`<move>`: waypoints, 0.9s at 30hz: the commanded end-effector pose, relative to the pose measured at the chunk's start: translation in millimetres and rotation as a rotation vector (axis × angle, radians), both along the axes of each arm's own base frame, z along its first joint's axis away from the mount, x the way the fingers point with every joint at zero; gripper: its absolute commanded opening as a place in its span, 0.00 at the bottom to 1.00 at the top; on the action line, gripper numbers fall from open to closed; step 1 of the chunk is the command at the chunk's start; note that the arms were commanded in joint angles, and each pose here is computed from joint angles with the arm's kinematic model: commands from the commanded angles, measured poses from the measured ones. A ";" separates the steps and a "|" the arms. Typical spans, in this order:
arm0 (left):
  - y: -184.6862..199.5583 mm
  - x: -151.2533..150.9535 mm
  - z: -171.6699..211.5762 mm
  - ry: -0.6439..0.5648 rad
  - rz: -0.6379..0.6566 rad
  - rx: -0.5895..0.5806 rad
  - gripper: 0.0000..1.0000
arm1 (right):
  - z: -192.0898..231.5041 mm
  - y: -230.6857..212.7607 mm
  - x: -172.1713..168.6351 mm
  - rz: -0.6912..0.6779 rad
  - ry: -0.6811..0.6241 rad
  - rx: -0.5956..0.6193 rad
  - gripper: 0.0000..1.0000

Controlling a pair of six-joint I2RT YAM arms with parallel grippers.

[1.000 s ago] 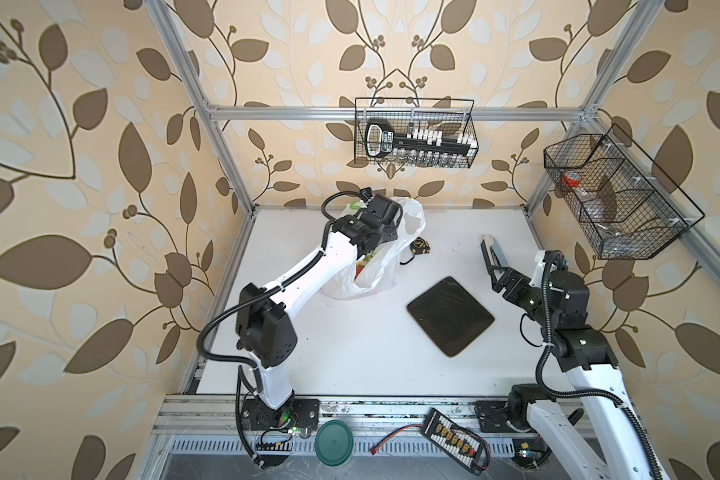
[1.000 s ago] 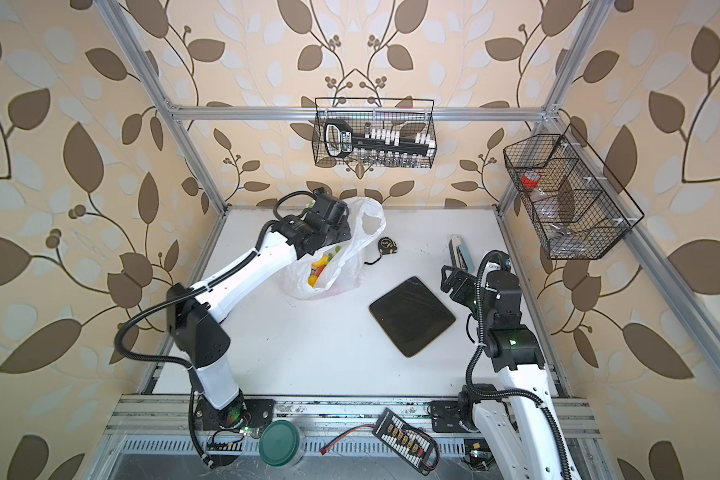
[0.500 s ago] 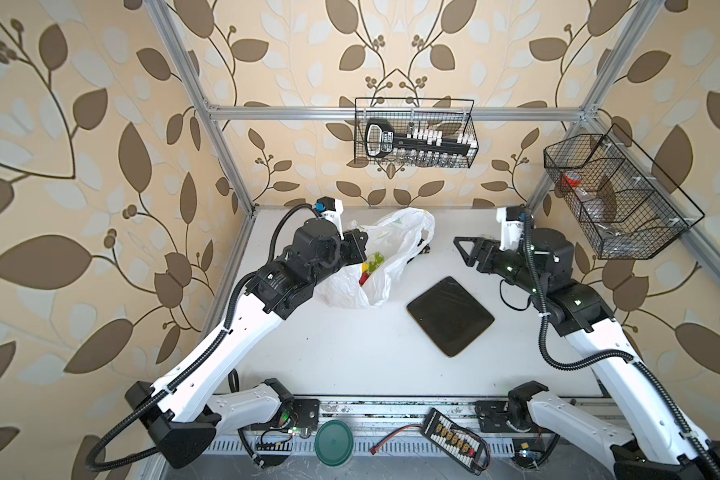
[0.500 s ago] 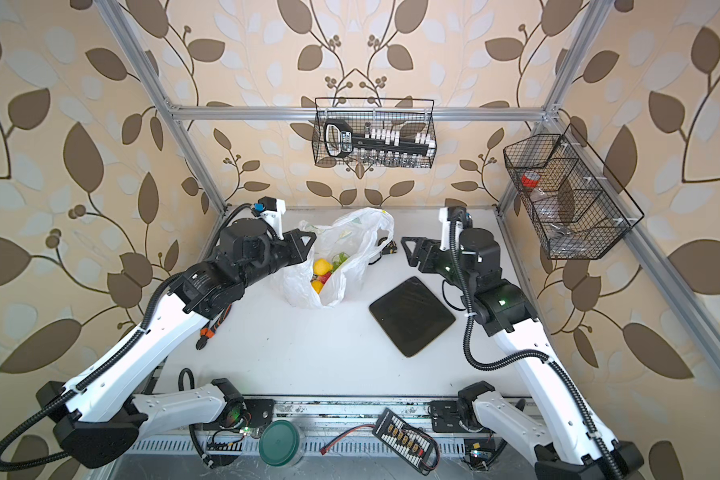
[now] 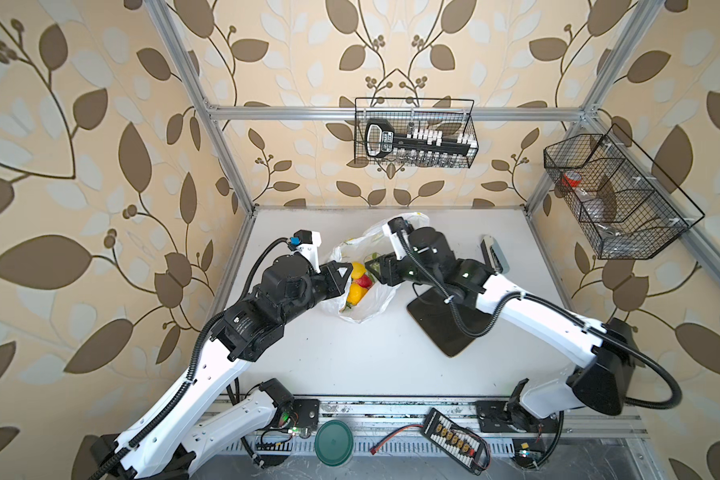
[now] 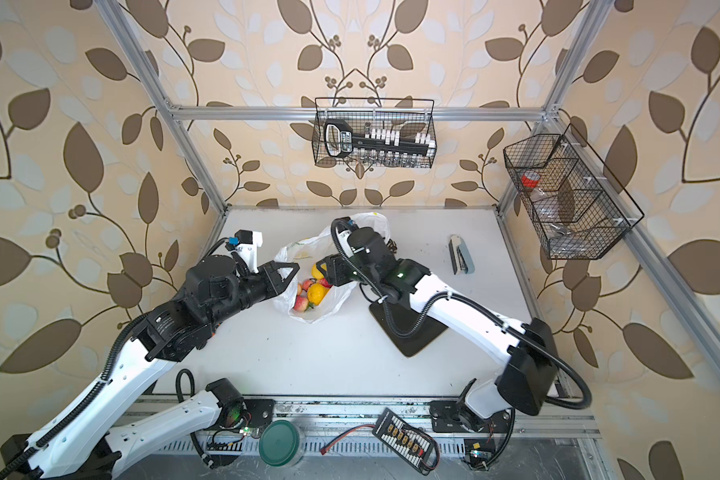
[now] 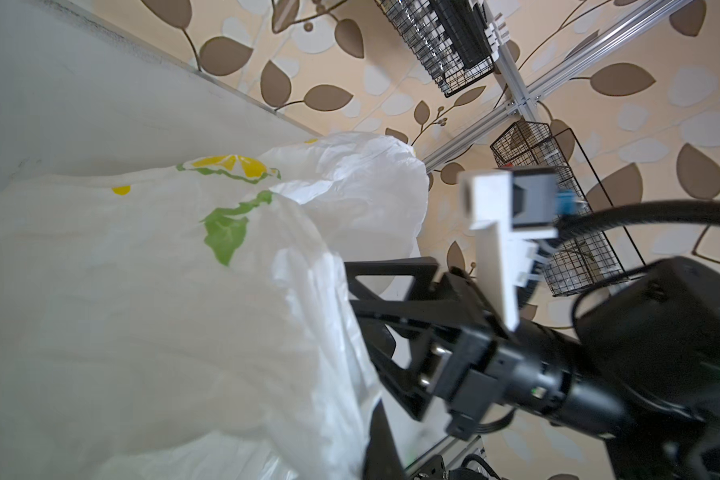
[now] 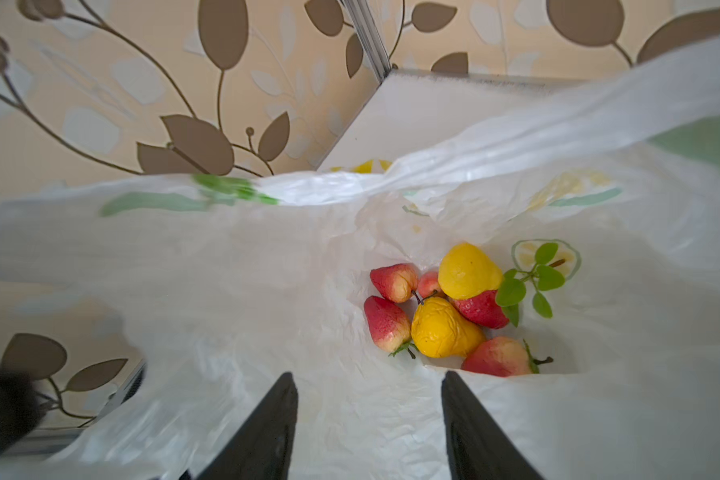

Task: Take the fake fruits out of the plastic bag
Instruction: 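Hold the bag open with the left gripper while the right gripper reaches inside, then grasp the red-yellow fake pear inside the bag with the right gripper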

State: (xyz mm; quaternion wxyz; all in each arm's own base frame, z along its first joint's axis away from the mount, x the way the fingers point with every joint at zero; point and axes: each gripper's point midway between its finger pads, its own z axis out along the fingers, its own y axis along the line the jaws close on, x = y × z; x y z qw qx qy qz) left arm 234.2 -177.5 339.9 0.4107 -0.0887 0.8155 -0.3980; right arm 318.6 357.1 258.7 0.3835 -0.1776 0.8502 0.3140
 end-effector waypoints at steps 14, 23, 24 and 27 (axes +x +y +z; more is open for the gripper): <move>34.8 -52.6 -86.1 0.398 0.097 0.022 0.00 | -177.2 -54.6 -13.7 -0.265 0.261 -0.304 0.61; 40.5 -53.4 -92.8 0.408 0.117 0.056 0.00 | -124.4 -14.6 15.5 -0.284 0.142 -0.178 0.69; 38.8 -52.7 -93.5 0.411 0.112 0.055 0.00 | -125.8 -12.9 19.8 -0.300 0.140 -0.177 0.69; 34.5 -50.1 -93.5 0.414 0.102 0.049 0.00 | -135.0 -14.4 31.7 -0.378 0.151 -0.193 0.69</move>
